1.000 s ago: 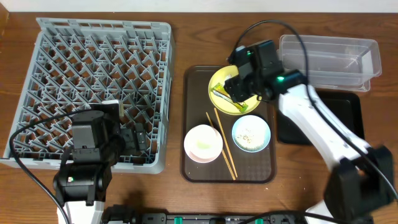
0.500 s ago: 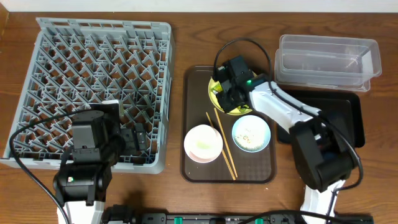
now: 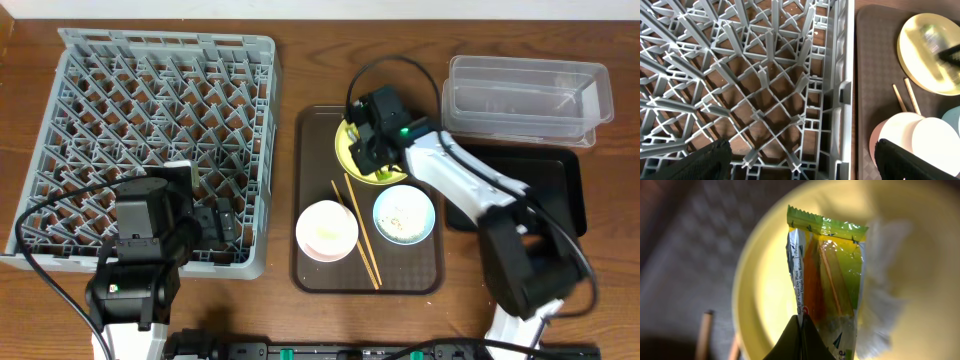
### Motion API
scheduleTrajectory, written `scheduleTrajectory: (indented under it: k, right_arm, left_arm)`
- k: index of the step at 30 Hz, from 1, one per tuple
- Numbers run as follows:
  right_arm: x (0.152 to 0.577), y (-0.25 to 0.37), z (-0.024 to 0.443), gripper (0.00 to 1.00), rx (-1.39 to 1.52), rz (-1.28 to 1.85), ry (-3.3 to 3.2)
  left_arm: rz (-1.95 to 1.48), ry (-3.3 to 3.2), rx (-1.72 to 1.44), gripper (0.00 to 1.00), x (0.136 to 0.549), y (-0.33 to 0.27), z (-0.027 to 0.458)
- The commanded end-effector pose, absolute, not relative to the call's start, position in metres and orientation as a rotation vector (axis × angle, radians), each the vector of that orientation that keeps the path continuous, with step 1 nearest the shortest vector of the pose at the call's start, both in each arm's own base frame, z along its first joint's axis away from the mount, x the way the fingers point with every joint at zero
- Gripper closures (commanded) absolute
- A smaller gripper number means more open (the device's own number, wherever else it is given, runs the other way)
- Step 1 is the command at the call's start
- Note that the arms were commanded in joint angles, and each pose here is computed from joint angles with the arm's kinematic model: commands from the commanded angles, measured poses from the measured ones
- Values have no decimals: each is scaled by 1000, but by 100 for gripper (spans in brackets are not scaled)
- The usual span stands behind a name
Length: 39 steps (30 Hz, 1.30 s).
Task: Sort waste into correct bins and load items into the dishwasher
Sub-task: 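Carry the wrapper with the right gripper into the clear plastic bin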
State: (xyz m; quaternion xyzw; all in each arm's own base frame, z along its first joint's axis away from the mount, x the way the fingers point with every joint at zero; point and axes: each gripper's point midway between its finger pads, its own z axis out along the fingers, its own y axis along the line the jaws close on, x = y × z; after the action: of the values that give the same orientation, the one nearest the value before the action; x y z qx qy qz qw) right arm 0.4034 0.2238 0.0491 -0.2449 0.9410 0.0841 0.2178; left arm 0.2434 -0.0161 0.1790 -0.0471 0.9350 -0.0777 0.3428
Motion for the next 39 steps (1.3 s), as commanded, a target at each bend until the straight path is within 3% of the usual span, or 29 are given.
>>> scheduleTrajectory:
  k: [1, 6, 10, 17, 23, 27, 32, 39]
  right_arm:
    - [439, 205, 147, 99, -426, 214, 2399]
    - [465, 125, 194, 99, 50, 69, 2298]
    - [481, 72, 202, 99, 323, 58, 2233]
    - [500, 13, 215, 99, 548, 11, 2098]
    - [504, -26, 182, 97, 699, -110, 2102]
    - [508, -36, 161, 80, 722, -131, 2131]
    - [517, -15, 182, 48, 529, -39, 2137]
    - [493, 100, 207, 37, -22, 359, 2229]
  left_arm:
    - [-220, 2399, -127, 7, 246, -17, 191]
    - [-220, 2399, -127, 7, 246, -17, 191]
    - [-220, 2399, -127, 7, 246, -17, 191]
    - [-220, 2399, -127, 7, 246, -17, 191]
    - [-220, 2400, -127, 7, 246, -17, 191]
    - [-220, 2400, -127, 7, 246, -17, 191]
    - [-220, 2400, -127, 7, 246, -17, 191]
    - [-220, 2400, -127, 7, 246, -17, 191]
